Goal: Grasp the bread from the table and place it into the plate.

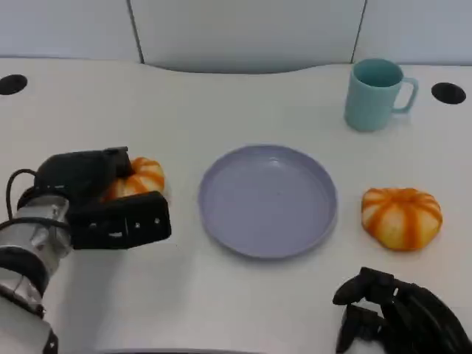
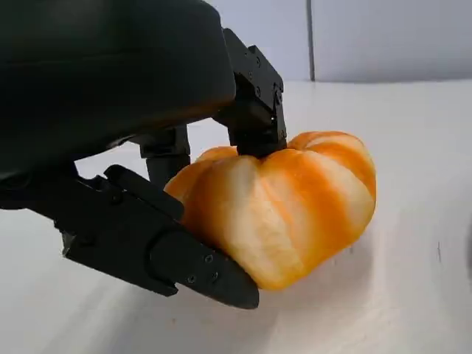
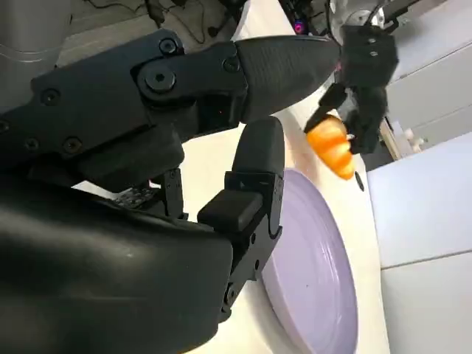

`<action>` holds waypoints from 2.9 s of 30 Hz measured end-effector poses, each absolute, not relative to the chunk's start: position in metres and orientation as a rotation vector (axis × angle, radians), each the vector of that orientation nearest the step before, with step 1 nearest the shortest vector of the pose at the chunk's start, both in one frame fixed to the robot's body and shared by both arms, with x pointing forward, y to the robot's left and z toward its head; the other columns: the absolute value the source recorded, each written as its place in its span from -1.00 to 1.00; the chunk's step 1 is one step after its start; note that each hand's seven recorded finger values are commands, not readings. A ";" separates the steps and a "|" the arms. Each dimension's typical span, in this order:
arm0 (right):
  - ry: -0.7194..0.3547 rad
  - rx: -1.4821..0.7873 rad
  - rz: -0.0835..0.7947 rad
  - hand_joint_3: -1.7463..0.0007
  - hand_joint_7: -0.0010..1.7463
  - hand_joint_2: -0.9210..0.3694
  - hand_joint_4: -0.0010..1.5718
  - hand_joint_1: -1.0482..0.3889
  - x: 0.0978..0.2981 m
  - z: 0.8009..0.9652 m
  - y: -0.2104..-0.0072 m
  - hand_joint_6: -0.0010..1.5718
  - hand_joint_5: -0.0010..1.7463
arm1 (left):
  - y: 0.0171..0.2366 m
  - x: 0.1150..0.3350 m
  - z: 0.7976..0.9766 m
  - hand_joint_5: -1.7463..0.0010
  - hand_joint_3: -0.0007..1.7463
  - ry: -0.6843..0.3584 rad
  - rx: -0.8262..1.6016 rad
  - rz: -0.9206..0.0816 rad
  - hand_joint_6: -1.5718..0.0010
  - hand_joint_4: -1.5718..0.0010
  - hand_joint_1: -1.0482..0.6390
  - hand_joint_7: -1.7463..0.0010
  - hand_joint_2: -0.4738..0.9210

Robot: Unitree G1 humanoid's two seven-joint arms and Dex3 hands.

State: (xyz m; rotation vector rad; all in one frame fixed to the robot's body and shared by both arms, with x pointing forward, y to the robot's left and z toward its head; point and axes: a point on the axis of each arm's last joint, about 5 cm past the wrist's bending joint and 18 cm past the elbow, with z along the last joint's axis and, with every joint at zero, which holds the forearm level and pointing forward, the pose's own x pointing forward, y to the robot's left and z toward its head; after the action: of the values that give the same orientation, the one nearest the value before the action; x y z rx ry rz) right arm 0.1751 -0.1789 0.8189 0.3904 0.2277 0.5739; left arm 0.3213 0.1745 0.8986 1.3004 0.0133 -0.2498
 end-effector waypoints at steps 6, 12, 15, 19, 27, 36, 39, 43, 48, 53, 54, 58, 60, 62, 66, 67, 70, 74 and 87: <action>0.230 0.396 0.575 0.70 0.23 -1.00 -0.25 -0.28 0.178 0.819 -0.177 -0.18 0.72 | 0.172 0.327 0.910 -1.00 -0.84 -0.070 1.246 -0.241 0.25 0.00 0.17 -1.00 0.96; 0.224 0.396 0.575 0.71 0.23 -1.00 -0.24 -0.29 0.181 0.818 -0.176 -0.17 0.72 | 0.167 0.330 0.918 -1.00 -0.86 -0.146 1.214 -0.250 0.29 0.02 0.17 -1.00 0.93; 0.225 0.397 0.576 0.73 0.22 -1.00 -0.22 -0.28 0.182 0.818 -0.176 -0.16 0.70 | 0.163 0.334 0.926 -1.00 -0.86 -0.202 1.219 -0.255 0.29 0.02 0.17 -1.00 0.95; 0.220 0.402 0.578 0.72 0.21 -1.00 -0.21 -0.29 0.184 0.817 -0.175 -0.16 0.70 | 0.156 0.338 0.935 -1.00 -0.87 -0.255 1.243 -0.278 0.26 -0.01 0.17 -1.00 0.95; 0.222 0.395 0.581 0.71 0.20 -1.00 -0.21 -0.27 0.186 0.818 -0.173 -0.14 0.71 | 0.130 0.341 0.943 -1.00 -0.89 -0.363 1.255 -0.377 0.22 -0.05 0.12 -1.00 0.92; 0.213 0.395 0.585 0.72 0.17 -1.00 -0.19 -0.28 0.186 0.817 -0.171 -0.11 0.69 | 0.106 0.344 0.953 -1.00 -0.88 -0.436 1.264 -0.450 0.20 -0.05 0.14 -1.00 0.95; 0.213 0.389 0.577 0.71 0.14 -1.00 -0.18 -0.29 0.186 0.818 -0.170 -0.11 0.68 | 0.094 0.342 0.953 -1.00 -0.88 -0.437 1.273 -0.519 0.20 -0.05 0.15 -1.00 0.95; 0.210 0.392 0.583 0.71 0.14 -1.00 -0.18 -0.29 0.187 0.818 -0.168 -0.10 0.68 | 0.079 0.339 0.953 -1.00 -0.89 -0.444 1.269 -0.590 0.20 -0.05 0.13 -1.00 0.92; 0.207 0.384 0.595 0.71 0.18 -1.00 -0.21 -0.30 0.187 0.818 -0.166 -0.12 0.72 | 0.066 0.336 0.951 -1.00 -0.91 -0.452 1.265 -0.652 0.15 -0.08 0.09 -1.00 0.87; 0.206 0.386 0.598 0.72 0.16 -1.00 -0.21 -0.29 0.185 0.818 -0.164 -0.12 0.70 | 0.060 0.334 0.949 -1.00 -0.90 -0.453 1.289 -0.691 0.17 -0.05 0.07 -1.00 0.88; 0.208 0.389 0.600 0.72 0.14 -1.00 -0.19 -0.29 0.185 0.818 -0.163 -0.11 0.68 | 0.058 0.333 0.949 -1.00 -0.89 -0.454 1.295 -0.696 0.18 -0.04 0.07 -1.00 0.89; 0.210 0.395 0.607 0.72 0.12 -1.00 -0.18 -0.29 0.184 0.818 -0.161 -0.10 0.67 | 0.054 0.331 0.946 -1.00 -0.89 -0.451 1.326 -0.725 0.21 -0.01 0.07 -1.00 0.90; 0.210 0.394 0.609 0.71 0.11 -1.00 -0.18 -0.30 0.183 0.819 -0.161 -0.10 0.66 | 0.054 0.331 0.945 -1.00 -0.89 -0.448 1.341 -0.737 0.21 0.00 0.07 -1.00 0.90; 0.209 0.394 0.610 0.71 0.11 -1.00 -0.18 -0.30 0.183 0.819 -0.161 -0.10 0.66 | 0.053 0.330 0.944 -1.00 -0.89 -0.451 1.364 -0.749 0.21 0.00 0.06 -1.00 0.90; 0.209 0.393 0.610 0.71 0.10 -1.00 -0.18 -0.31 0.182 0.819 -0.161 -0.10 0.68 | 0.053 0.329 0.942 -1.00 -0.89 -0.455 1.396 -0.767 0.21 -0.01 0.00 -1.00 0.92; 0.209 0.391 0.611 0.71 0.11 -1.00 -0.19 -0.31 0.182 0.819 -0.161 -0.10 0.69 | 0.052 0.329 0.941 -1.00 -0.89 -0.457 1.405 -0.773 0.24 0.02 -0.04 -1.00 0.92; 0.209 0.388 0.613 0.70 0.13 -1.00 -0.22 -0.31 0.182 0.819 -0.161 -0.11 0.72 | 0.052 0.328 0.940 -1.00 -0.91 -0.456 1.422 -0.782 0.31 0.07 -0.07 -1.00 0.91; 0.208 0.387 0.614 0.70 0.14 -1.00 -0.22 -0.31 0.181 0.819 -0.161 -0.12 0.73 | 0.052 0.328 0.939 -0.96 -0.93 -0.442 1.431 -0.790 0.45 0.23 -0.10 -0.91 0.94; 0.217 0.390 0.609 0.71 0.16 -1.00 -0.21 -0.31 0.180 0.819 -0.160 -0.12 0.72 | 0.054 0.329 0.940 0.16 -0.80 -0.348 1.427 -0.849 0.43 0.77 -0.62 0.70 1.00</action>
State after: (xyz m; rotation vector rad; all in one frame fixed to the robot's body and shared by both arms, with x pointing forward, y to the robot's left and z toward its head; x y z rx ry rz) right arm 0.1804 -0.1603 0.8193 0.3897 0.2167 0.6091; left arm 0.3295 0.0536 0.9399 1.4265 -0.3475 -0.8486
